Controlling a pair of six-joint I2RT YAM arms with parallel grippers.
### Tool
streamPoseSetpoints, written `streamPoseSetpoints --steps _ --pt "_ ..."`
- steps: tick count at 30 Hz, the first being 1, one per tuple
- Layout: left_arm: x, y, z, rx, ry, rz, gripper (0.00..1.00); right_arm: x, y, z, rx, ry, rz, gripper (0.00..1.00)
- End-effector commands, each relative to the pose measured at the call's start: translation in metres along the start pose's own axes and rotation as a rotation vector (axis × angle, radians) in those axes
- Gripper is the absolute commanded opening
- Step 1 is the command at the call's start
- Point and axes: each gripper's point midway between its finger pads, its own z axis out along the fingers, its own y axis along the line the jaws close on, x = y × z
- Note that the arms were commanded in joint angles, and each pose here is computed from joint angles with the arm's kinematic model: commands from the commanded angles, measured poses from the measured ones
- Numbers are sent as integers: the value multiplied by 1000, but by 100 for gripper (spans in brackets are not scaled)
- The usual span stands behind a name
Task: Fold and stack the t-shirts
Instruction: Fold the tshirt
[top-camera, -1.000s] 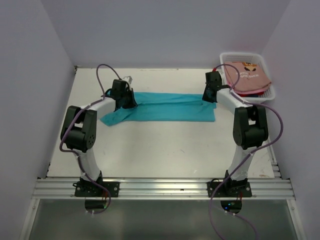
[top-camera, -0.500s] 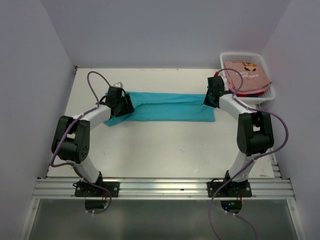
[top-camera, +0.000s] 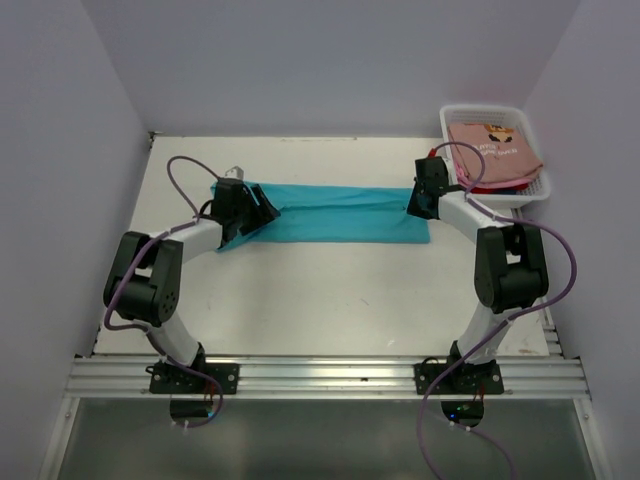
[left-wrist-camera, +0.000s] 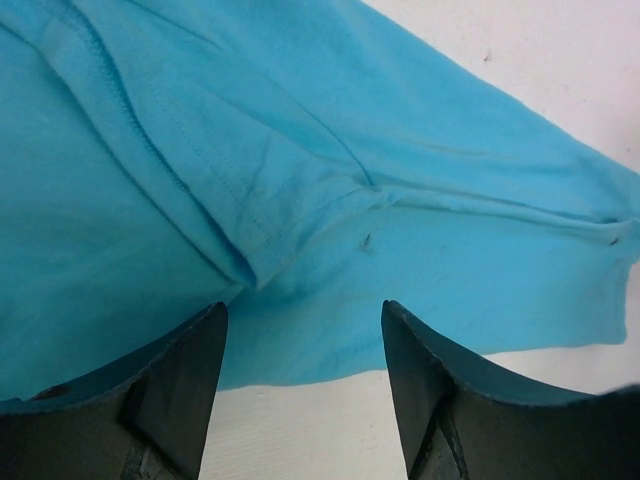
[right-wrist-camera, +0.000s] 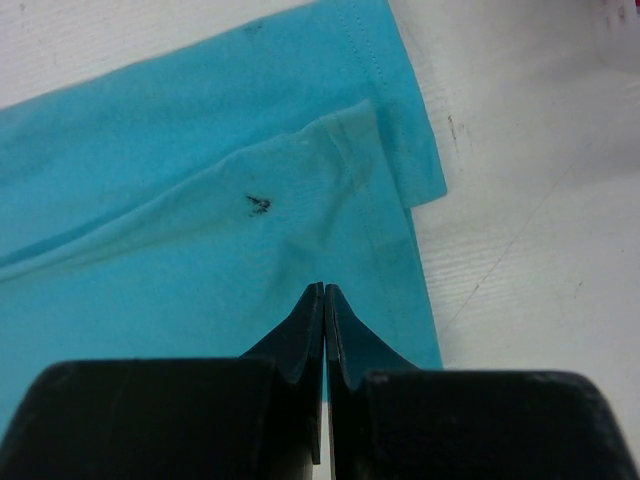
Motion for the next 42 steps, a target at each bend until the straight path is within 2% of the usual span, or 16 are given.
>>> streamPoseSetpoints --steps 1,11,15,18,21,27,37,41,42 --pt "-26 -29 4 122 -67 -51 66 -17 4 -16 -26 -54 24 0" --pt "-24 -19 27 101 -50 -143 62 -15 1 -14 -11 -51 16 0" --pt "-29 -16 26 82 -67 -147 54 -14 1 -13 -11 -50 14 0" --pt "-37 -22 21 95 -93 -141 40 -12 1 -12 -11 -48 12 0" --pt "-47 -28 14 111 -122 -130 20 -12 0 -11 -8 -48 14 0" --pt "-65 -37 14 109 -150 -80 0 -11 0 -10 -11 -45 14 0" --pt "-84 -39 53 88 -122 -10 0 -11 0 -12 -9 -44 6 0" --pt "-85 -42 49 96 -112 -26 0 -12 -1 -11 -6 -44 1 0" --pt "-86 -42 45 96 -118 -32 9 -10 -1 -10 -4 -40 0 0"
